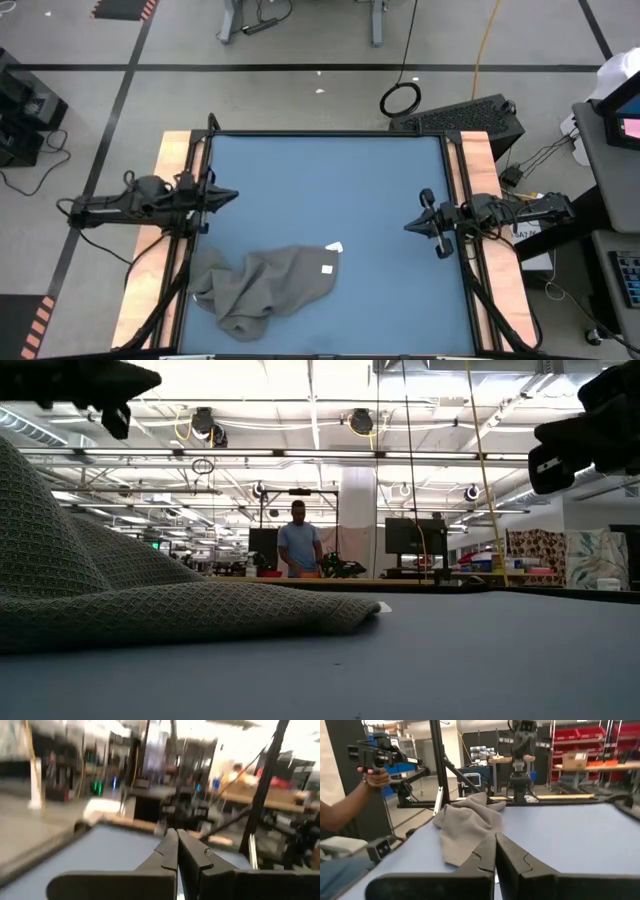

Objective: Roll towel
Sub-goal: Roll the gray towel

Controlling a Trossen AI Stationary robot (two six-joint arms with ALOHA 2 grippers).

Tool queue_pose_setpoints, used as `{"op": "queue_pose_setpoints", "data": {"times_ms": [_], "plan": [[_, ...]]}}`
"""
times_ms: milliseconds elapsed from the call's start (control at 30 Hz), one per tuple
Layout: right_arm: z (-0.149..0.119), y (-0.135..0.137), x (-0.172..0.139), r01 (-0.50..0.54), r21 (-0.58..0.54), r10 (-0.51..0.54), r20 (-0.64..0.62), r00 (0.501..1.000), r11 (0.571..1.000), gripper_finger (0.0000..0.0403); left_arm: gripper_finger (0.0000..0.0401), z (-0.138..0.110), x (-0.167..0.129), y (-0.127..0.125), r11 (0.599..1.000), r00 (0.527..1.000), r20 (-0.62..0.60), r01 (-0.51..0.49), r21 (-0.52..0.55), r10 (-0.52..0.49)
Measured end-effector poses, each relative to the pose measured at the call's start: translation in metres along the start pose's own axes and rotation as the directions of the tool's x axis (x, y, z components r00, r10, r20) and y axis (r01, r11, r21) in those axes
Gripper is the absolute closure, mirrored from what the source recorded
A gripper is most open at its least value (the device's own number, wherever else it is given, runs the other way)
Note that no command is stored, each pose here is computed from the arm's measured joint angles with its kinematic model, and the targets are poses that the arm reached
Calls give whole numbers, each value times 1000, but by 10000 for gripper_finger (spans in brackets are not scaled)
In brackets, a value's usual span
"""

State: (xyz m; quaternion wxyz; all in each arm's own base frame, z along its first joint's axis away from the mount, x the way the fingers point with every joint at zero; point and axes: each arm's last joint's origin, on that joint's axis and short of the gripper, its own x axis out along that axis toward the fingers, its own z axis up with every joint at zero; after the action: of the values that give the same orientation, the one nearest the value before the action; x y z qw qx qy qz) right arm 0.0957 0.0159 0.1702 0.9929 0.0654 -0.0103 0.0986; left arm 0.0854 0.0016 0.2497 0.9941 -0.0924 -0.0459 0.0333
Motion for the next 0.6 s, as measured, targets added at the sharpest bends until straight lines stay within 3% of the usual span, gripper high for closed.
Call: {"op": "queue_pose_setpoints", "data": {"times_ms": [167, 333, 500, 600], "plan": [[-1, 0, 1, 2, 82, -1, -9, 1000, 997, 403, 397, 33, 21, -12, 999, 984, -170, 43, -15, -45], [-2, 0, 2, 6, 96, -3, -31, 1000, 995, 403, 397, 60, 56, -27, 996, 938, -341, 74, 44, -55], [-4, -1, 3, 33, 96, -28, -54, 998, 995, 403, 397, 57, 95, -46, 992, 830, -555, 112, 61, -60], [-5, -2, 4, 40, 95, -34, -65, 997, 995, 403, 397, 48, 115, -58, 987, 786, -614, 147, 66, -76]]}}
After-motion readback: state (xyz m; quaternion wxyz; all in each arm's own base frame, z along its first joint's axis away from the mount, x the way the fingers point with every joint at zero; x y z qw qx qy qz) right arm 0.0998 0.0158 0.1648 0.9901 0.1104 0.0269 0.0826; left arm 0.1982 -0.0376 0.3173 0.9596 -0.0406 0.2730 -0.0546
